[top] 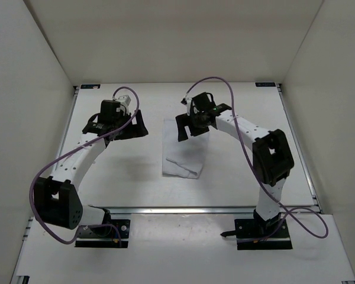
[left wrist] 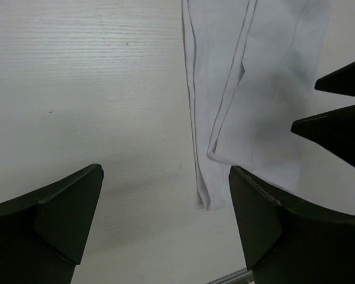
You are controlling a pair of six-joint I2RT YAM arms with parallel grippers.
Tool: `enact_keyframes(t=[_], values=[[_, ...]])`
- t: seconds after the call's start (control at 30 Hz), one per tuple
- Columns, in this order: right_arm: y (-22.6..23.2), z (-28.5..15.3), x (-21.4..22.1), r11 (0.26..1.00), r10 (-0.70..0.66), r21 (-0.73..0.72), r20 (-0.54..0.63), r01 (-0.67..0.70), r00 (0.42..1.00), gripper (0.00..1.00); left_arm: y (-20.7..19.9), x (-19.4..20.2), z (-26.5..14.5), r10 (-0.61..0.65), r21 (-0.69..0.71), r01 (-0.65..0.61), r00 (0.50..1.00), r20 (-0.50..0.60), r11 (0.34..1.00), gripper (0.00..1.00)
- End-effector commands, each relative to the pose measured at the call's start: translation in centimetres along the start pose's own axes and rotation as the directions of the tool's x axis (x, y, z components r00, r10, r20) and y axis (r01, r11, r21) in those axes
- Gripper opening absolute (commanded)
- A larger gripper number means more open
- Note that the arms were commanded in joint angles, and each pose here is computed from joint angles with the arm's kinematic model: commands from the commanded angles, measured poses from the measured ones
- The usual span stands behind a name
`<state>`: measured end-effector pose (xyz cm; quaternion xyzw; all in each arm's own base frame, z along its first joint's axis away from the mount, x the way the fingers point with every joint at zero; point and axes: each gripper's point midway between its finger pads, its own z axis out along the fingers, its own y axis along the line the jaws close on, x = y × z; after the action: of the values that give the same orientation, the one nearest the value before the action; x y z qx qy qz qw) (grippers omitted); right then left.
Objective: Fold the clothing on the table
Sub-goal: Move the skirt to the center of the board, then flatten the skirt out
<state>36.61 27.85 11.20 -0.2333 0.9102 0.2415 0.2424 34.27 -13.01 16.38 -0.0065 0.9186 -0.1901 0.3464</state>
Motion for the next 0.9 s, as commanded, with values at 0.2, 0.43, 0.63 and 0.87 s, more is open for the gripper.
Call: enact_keyframes(t=[0.2, 0.43, 0.63, 0.87], values=[[-0.8, 3.2, 1.0, 0.986, -0.025, 0.158, -0.110, 0.042, 0.994, 0.81, 1.1, -0.4, -1.8, 0.000, -0.027, 0.002, 0.998, 0.060, 1.000, 0.99], [-1.9, 5.3, -0.5, 0.975, -0.026, 0.215, -0.100, 0.048, 0.995, 0.81, 1.1, 0.4, -1.8, -0.008, -0.023, 0.009, 0.999, 0.047, 1.000, 0.99], [-2.5, 6.7, -1.2, 0.974, -0.012, 0.224, -0.092, 0.032, 0.996, 0.80, 0.9, 0.3, -2.1, -0.003, -0.018, 0.004, 0.998, 0.055, 1.000, 0.99], [-3.0, 7.9, 0.6, 0.972, -0.017, 0.229, -0.136, 0.048, 0.991, 0.46, 1.6, 0.6, -2.6, 0.006, -0.047, -0.003, 0.999, 0.053, 0.999, 0.98]])
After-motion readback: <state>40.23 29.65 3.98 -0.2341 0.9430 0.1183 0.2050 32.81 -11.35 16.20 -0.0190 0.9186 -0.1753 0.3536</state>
